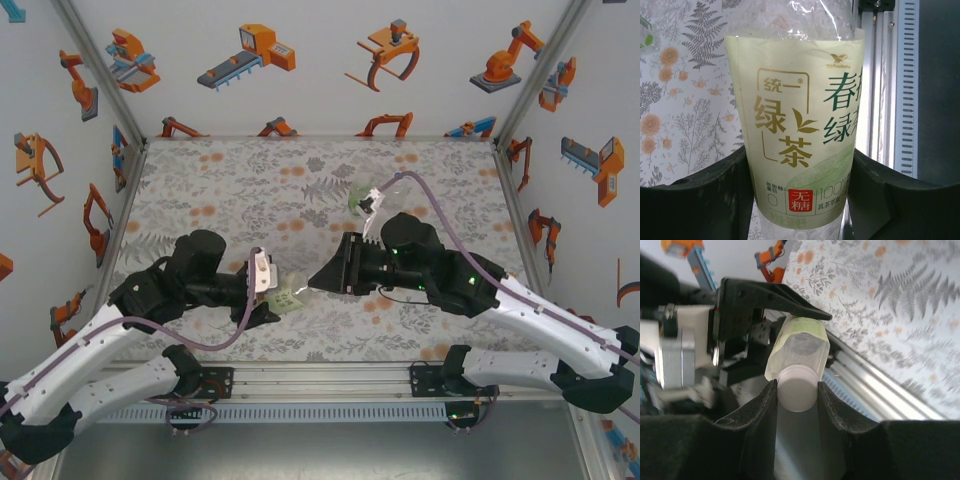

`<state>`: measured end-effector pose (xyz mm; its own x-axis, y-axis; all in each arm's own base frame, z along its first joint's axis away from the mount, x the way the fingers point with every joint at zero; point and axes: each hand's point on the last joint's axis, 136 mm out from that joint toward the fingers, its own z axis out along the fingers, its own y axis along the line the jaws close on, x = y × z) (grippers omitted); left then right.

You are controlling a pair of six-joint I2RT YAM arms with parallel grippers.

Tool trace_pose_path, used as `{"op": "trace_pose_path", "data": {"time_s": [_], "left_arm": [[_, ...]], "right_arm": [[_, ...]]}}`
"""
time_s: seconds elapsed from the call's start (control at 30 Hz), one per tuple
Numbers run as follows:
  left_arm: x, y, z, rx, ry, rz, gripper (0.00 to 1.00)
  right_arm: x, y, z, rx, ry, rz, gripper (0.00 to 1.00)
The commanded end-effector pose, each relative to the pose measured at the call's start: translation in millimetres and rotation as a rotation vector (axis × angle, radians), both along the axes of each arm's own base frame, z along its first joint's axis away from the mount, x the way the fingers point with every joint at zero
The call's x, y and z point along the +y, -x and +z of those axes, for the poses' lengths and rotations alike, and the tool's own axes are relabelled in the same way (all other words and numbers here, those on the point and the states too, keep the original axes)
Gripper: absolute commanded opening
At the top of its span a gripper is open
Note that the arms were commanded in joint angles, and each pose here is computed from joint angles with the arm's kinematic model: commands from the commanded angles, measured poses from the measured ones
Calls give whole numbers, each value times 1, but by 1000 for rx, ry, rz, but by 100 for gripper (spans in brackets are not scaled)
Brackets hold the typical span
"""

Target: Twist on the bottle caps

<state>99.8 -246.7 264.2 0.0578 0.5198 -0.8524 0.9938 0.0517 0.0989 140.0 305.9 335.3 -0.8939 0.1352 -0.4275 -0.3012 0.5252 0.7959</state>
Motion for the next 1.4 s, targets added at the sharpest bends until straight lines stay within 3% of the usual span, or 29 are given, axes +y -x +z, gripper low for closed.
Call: {"op": "trace_pose_path", "data": {"time_s": [0.0,0.23,0.47,0.5,0.57,0.8,1.13,1.37], "left_arm": [[-8,0,13,-55,52,-42,0],[-9,0,13,-49,46,-47,0],[-6,-2,14,-55,51,-20,63],[-6,-3,15,-56,52,-15,75],[-4,-4,17,-63,56,5,83],[6,-16,19,-68,55,117,91],[23,-33,9,37,1,320,90],[25,-41,7,128,36,433,86]], "right_arm": [[-16,-14,-22,283,-21,-268,0],[-2,-16,-18,274,0,-227,0],[-2,-22,-12,170,57,-199,0],[-4,-24,-12,159,68,-203,0],[-9,-29,-13,113,116,-203,0],[-33,-71,-19,-43,337,-196,0],[-41,-175,-8,-281,677,-116,0],[-39,-249,-12,-378,817,-64,0]]}}
